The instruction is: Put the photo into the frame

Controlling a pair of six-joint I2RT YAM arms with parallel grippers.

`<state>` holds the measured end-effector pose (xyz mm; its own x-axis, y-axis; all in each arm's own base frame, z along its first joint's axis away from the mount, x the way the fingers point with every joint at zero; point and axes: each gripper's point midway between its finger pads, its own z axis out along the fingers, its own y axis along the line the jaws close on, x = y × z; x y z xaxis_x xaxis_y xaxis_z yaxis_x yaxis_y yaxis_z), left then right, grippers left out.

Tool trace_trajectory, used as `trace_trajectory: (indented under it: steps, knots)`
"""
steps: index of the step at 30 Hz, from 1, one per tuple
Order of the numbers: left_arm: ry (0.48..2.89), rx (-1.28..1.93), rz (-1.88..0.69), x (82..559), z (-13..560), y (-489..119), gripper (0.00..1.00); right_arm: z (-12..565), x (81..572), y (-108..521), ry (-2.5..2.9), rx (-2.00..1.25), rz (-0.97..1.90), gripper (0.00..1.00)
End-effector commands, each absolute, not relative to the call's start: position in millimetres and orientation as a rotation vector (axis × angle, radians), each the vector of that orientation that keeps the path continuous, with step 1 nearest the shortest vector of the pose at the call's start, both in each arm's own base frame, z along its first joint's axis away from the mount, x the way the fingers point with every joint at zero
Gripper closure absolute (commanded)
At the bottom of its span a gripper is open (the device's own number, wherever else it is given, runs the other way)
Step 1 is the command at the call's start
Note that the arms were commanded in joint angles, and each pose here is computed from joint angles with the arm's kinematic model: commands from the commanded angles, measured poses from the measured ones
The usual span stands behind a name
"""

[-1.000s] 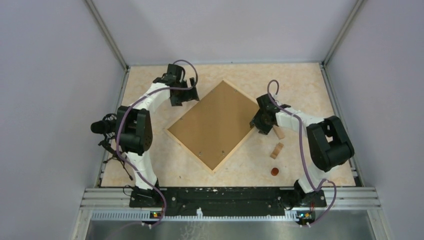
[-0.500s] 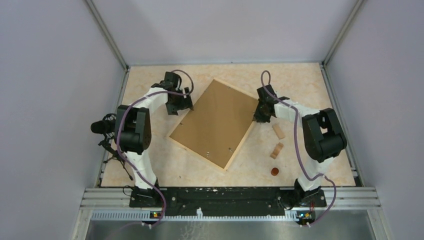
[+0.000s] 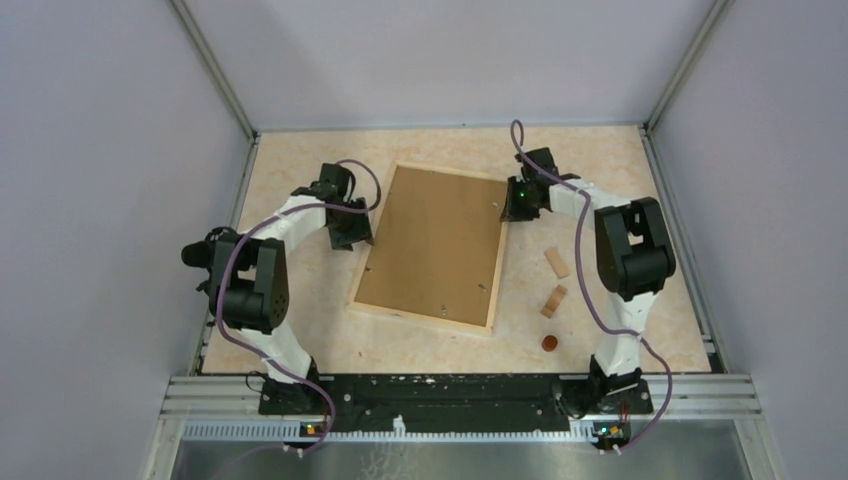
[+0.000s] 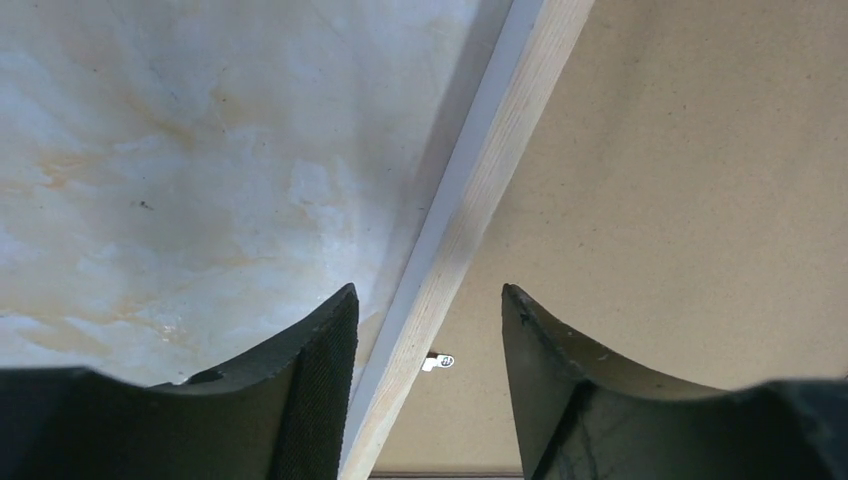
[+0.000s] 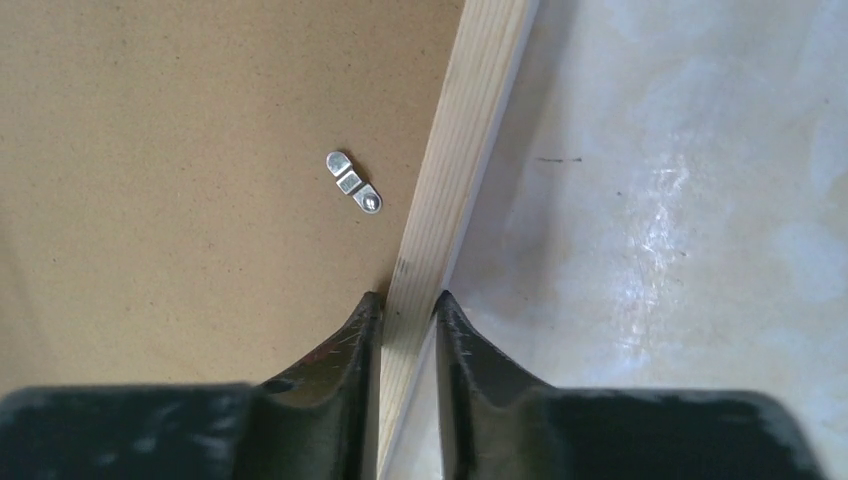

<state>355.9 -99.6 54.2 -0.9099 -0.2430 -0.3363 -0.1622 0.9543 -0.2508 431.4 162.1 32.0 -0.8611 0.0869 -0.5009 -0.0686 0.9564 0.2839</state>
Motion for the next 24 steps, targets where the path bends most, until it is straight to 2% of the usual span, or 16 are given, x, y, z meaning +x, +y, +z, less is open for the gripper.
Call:
trace_trajectory:
  steps: [1, 3, 7, 14, 17, 24]
  knots:
    - [2.722, -0.247, -0.282, 362, 45, -96, 0.44, 27, 431, 165, 2.601, -0.131, 0.38, 0.69]
    - [2.75, -0.26, -0.306, 361, 40, -101, 0.5, 34, 433, 162, 2.594, -0.09, 0.356, 0.57]
    - [2.798, -0.294, -0.311, 355, 28, -102, 0.6, 37, 439, 155, 2.577, -0.031, 0.302, 0.46]
    - [2.809, -0.319, -0.251, 349, 23, -95, 0.7, 38, 457, 158, 2.552, 0.018, 0.265, 0.41]
    - [2.821, -0.316, -0.249, 347, 20, -94, 0.77, 38, 463, 164, 2.55, 0.022, 0.258, 0.4]
    - [2.849, -0.323, -0.258, 344, 13, -96, 0.85, 34, 469, 174, 2.554, 0.043, 0.183, 0.38]
